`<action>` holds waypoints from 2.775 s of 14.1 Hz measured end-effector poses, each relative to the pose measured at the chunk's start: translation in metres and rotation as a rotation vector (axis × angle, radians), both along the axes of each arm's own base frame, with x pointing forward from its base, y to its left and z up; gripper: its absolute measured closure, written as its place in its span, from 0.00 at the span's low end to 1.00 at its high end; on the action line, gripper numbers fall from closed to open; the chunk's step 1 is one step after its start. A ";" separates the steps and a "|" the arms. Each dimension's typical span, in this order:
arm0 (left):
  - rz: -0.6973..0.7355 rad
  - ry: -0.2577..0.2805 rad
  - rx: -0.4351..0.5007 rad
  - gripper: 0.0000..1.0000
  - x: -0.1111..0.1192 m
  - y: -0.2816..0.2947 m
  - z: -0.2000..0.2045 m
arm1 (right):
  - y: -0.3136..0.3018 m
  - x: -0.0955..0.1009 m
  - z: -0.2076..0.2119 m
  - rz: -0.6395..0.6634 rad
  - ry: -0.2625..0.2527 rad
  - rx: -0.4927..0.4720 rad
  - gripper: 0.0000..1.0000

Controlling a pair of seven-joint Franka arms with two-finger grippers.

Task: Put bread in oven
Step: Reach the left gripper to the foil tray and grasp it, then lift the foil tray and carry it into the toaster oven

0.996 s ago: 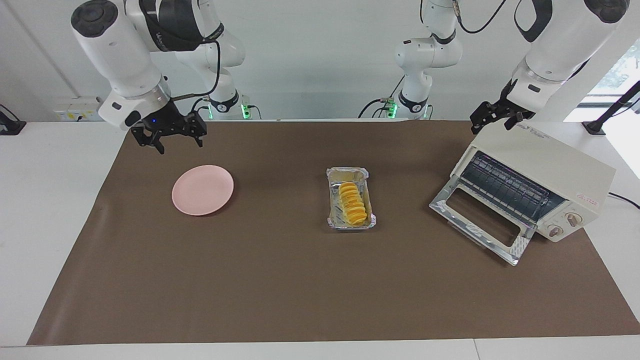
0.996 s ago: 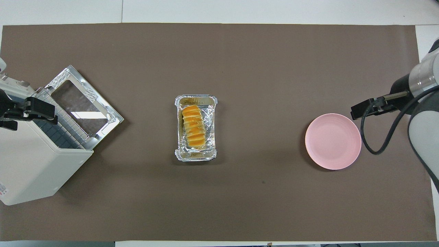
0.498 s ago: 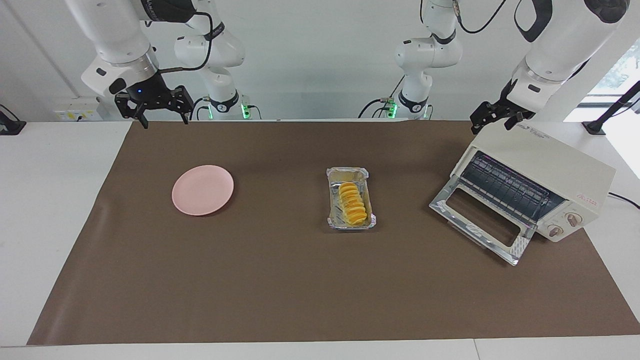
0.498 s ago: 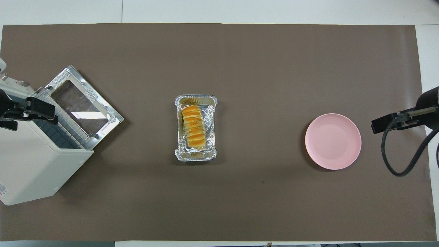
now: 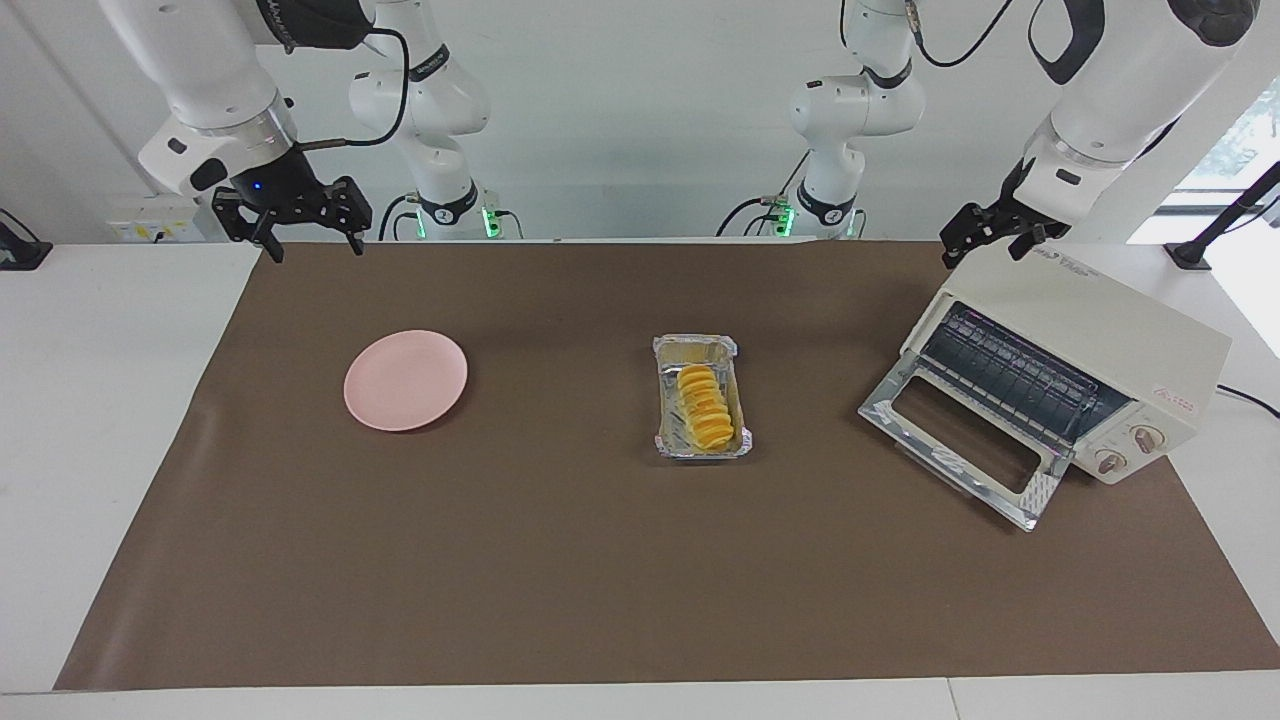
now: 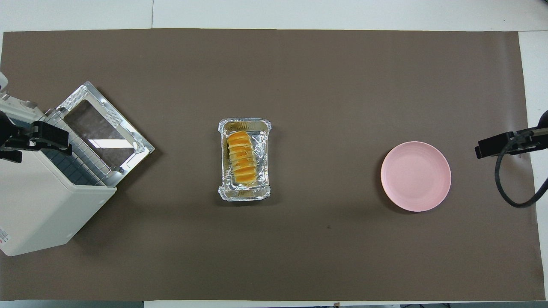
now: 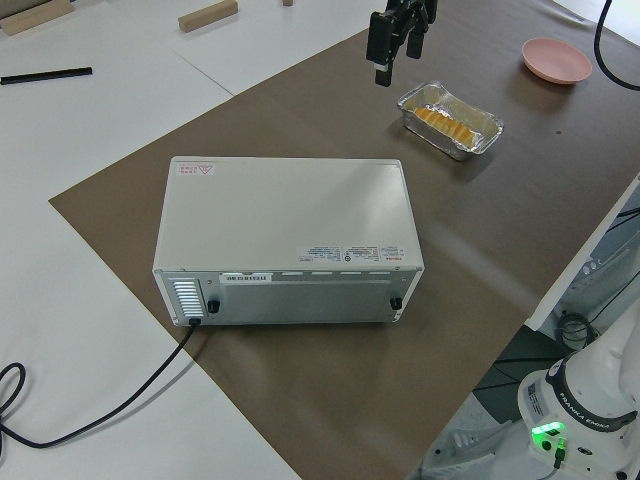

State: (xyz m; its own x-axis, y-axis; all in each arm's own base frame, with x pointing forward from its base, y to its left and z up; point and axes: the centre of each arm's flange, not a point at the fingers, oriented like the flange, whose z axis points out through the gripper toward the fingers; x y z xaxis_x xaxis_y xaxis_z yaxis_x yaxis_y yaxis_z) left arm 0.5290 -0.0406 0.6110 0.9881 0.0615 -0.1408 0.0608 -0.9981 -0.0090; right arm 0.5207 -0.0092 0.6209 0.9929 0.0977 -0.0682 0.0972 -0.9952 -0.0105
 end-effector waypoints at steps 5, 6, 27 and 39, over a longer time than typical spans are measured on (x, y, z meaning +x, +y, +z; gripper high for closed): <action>-0.057 -0.106 -0.013 0.00 -0.003 -0.092 0.005 | -0.001 0.000 0.000 -0.004 0.000 0.005 0.00; -0.051 -0.144 -0.025 0.00 -0.007 -0.133 0.001 | -0.001 0.000 0.000 -0.004 0.000 0.005 0.00; -0.028 -0.077 -0.008 0.98 -0.005 -0.380 -0.291 | 0.000 -0.001 -0.003 -0.001 0.012 0.005 0.00; 0.550 -0.092 0.171 0.98 0.150 -0.042 -0.170 | 0.000 -0.001 -0.003 -0.001 0.012 0.005 0.00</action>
